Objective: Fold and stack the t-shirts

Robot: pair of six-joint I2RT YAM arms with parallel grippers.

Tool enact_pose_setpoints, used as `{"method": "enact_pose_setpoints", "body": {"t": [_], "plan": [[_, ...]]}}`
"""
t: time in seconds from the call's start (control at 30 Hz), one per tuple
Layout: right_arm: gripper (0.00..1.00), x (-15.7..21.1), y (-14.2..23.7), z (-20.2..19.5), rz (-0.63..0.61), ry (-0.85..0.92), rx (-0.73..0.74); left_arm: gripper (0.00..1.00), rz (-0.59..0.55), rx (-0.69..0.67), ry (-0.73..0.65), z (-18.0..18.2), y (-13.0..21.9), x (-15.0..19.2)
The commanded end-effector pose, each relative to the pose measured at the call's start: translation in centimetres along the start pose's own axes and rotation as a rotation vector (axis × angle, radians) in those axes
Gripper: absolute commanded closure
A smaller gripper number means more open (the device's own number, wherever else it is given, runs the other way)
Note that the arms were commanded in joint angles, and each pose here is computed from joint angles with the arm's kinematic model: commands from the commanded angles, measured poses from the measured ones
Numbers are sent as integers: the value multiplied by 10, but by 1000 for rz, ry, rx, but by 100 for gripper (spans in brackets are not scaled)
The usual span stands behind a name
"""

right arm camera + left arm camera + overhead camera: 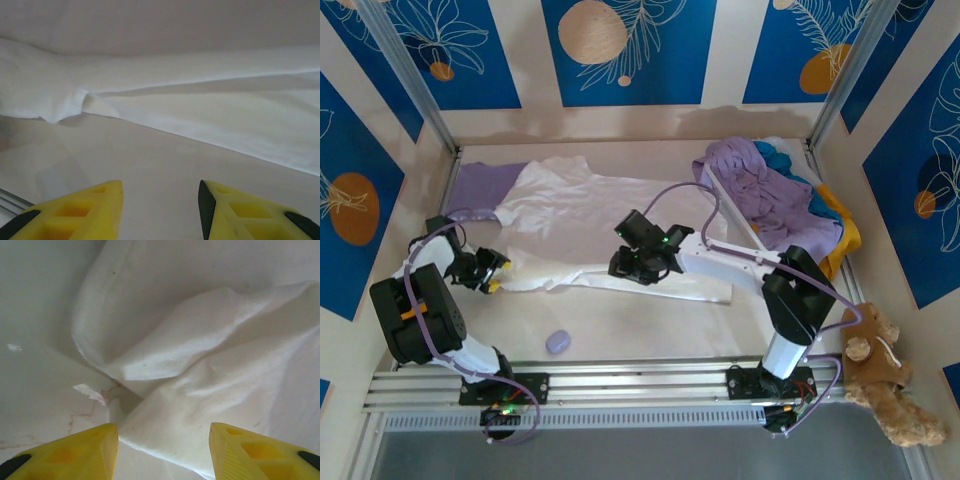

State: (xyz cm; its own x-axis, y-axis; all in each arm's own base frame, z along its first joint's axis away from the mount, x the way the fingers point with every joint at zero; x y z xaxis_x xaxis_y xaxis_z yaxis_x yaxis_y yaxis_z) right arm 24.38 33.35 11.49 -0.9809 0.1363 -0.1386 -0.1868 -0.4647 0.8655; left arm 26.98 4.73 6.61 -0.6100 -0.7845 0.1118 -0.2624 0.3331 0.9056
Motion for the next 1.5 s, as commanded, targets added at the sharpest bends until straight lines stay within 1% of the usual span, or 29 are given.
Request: {"method": "enact_pose_setpoints", "body": {"t": [0.0,0.13,0.3,0.33,0.37,0.43,0.6,0.8,0.97,1.07,1.2,1.3,1.47], "plan": [[55,3,-9,17,53,1,-60,49,-25,-50,-37,9,5,4],[55,4,-17,22,82,4,-71,51,7,-72,-38,16,-1,9],[55,5,-19,24,102,-12,-80,60,56,-59,-30,18,-9,15],[55,4,-18,25,102,-14,-82,63,61,-53,-29,17,-10,16],[55,4,-15,27,98,-13,-85,69,57,-46,-32,15,-9,15],[55,2,-13,27,92,-11,-85,77,42,-38,-43,11,-6,11],[56,2,-8,25,98,-10,-81,100,43,-17,-83,-2,4,3],[56,3,-4,22,85,-16,-84,100,-2,83,-95,-34,26,-9],[56,5,-8,22,95,-21,-86,100,0,177,-81,-66,34,-24],[56,4,-12,25,99,-25,-97,100,28,250,-62,-88,25,-34],[56,2,-19,34,102,-9,-123,100,60,286,-87,-118,10,-45],[56,-1,-24,41,103,-1,-148,100,62,310,-107,-139,4,-51],[54,-10,-29,54,84,25,-198,100,47,329,-93,-158,-6,-67]]}}
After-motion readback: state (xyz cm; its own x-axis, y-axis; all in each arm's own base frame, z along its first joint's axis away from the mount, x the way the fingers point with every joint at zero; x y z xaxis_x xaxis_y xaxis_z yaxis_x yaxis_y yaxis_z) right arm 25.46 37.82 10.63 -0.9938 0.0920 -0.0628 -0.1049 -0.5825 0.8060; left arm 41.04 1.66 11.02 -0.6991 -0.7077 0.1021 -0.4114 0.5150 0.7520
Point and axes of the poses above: each hand's point on the last joint's axis, 136 mm out from that joint toward the fingers, its own y axis back along the fingers, its own z axis along the line the jaws close on, x = y × z, the point moved 2 cm from there along y, back along the fingers, and after that the axes turned 1 degree about y, right-handed, at the moved point
